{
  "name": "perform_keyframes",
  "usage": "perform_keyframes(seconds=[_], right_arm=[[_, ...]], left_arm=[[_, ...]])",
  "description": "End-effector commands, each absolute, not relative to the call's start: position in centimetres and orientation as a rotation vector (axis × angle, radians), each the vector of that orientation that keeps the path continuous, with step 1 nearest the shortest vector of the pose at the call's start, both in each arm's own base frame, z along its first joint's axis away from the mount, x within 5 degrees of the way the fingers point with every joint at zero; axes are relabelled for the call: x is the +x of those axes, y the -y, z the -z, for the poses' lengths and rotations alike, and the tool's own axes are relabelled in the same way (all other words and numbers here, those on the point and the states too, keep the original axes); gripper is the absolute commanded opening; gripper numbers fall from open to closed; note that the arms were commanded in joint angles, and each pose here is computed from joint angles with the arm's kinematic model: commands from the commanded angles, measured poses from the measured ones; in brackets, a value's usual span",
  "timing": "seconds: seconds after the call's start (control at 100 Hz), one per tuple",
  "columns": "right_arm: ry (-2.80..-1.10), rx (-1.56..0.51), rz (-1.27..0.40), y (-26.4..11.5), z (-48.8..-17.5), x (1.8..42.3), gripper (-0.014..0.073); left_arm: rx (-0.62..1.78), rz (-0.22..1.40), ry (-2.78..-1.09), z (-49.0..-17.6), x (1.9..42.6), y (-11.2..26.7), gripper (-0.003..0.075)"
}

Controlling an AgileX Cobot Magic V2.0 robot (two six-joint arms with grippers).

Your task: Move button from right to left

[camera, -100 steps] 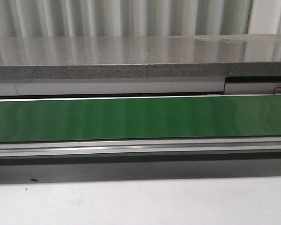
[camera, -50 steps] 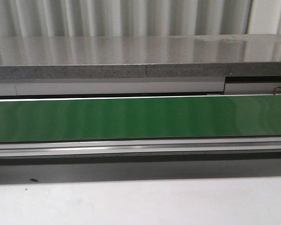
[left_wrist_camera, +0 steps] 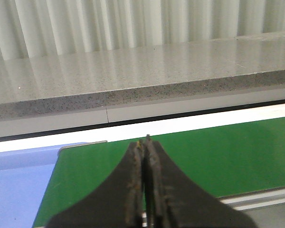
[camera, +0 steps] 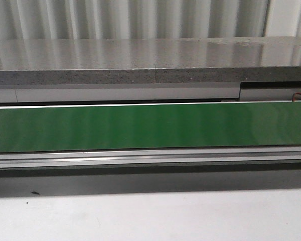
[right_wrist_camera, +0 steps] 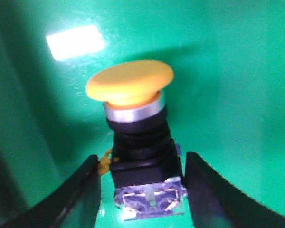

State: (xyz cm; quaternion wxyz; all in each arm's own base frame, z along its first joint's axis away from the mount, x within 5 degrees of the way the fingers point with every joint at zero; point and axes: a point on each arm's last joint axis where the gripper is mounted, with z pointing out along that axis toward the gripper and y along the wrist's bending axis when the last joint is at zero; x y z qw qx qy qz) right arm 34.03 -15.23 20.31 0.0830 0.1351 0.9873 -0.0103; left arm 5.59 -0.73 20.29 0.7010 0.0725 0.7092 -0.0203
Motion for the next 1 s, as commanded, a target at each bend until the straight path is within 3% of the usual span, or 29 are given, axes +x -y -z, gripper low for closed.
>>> perform_keyframes(seconds=[0.0, 0.23, 0.56, 0.66, 0.78, 0.85, 0.99], right_arm=[[-2.837, 0.355, 0.083, 14.5, -25.2, 33.6, -0.0059], [-2.814, 0.247, 0.025, 10.2, -28.1, 33.5, -0.0059], [-2.836, 0.327, -0.111, 5.7, -26.2, 35.4, -0.0024], [-2.840, 0.357, -0.116, 5.7, -25.7, 35.6, 0.0100], [-2.831, 0.344, -0.113, 5.7, -26.0, 35.6, 0.0426], [-2.811, 0.326, -0.115, 5.6, -26.5, 35.5, 0.0567], [-2.772, 0.274, -0.109, 5.2, -28.0, 34.9, 0.0590]], left_arm=[[0.160, 0.051, -1.523, -19.8, 5.6, 0.8, -0.0020], [0.160, 0.051, -1.523, -19.8, 5.6, 0.8, -0.0020], [0.160, 0.051, -1.523, -19.8, 5.6, 0.8, -0.0020], [0.160, 0.051, -1.523, -19.8, 5.6, 0.8, -0.0020], [0.160, 0.051, -1.523, -19.8, 5.6, 0.8, -0.0020], [0.160, 0.051, -1.523, -19.8, 5.6, 0.8, -0.0020], [0.160, 0.051, -1.523, -19.8, 5.6, 0.8, -0.0020]])
